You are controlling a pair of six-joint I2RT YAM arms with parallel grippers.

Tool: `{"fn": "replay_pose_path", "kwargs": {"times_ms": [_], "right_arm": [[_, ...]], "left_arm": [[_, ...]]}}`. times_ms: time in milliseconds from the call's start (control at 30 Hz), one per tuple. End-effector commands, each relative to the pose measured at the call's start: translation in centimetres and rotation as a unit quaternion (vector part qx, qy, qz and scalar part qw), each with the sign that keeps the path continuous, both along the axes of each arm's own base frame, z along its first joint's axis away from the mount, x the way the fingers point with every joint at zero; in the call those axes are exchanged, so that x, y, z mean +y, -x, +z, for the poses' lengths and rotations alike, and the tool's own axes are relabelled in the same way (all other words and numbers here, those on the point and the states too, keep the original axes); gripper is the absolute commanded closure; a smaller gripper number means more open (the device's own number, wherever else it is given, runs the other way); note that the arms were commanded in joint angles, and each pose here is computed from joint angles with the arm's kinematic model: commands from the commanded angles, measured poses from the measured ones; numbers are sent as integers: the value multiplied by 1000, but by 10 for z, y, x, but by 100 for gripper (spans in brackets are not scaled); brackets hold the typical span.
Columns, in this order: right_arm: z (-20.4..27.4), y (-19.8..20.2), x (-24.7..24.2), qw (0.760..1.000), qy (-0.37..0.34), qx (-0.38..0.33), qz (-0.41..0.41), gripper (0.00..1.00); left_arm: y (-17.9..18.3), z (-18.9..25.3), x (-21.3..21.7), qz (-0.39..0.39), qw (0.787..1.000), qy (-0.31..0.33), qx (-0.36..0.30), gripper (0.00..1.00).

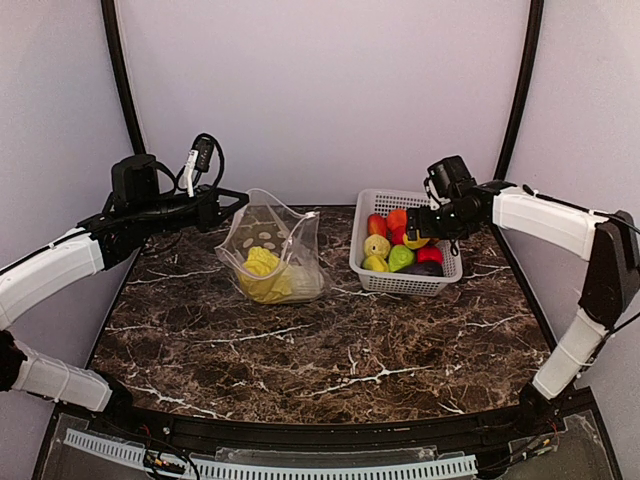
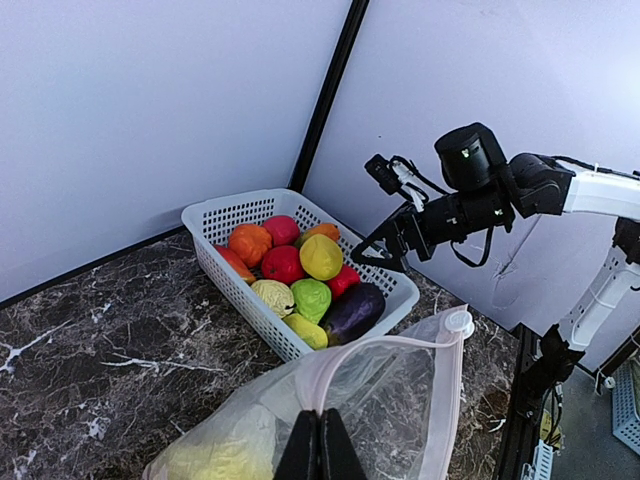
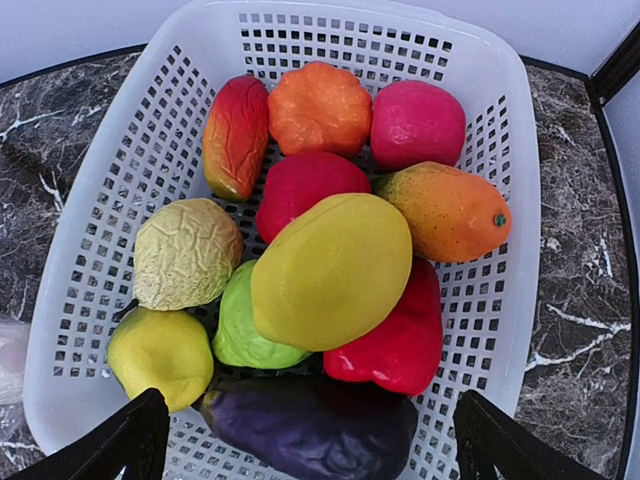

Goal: Place the food in the zip-top bag and seal the zipper
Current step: Pick up the fake fruit from the bin.

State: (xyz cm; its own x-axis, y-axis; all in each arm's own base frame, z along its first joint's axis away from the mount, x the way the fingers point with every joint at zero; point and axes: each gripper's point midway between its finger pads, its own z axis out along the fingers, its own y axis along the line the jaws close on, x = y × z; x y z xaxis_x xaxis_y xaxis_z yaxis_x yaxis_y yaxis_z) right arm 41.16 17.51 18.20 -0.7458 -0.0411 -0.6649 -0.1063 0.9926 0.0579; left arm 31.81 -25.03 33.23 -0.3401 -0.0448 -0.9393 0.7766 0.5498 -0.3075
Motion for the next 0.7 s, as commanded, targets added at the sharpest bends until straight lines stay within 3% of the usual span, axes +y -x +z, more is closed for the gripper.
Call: {"fn": "replay_pose_path", "kwargs": {"times_ms": [0,667], "right_arm": [[-10,-20,1,1000,-15,-6,-5,2],[-46,-62,-5,997,7,1,-79,4]], "left_arm": [[5,12,5,1,1000,4,-24,99],[6,14,5,0,1000,5,-26,99]]}}
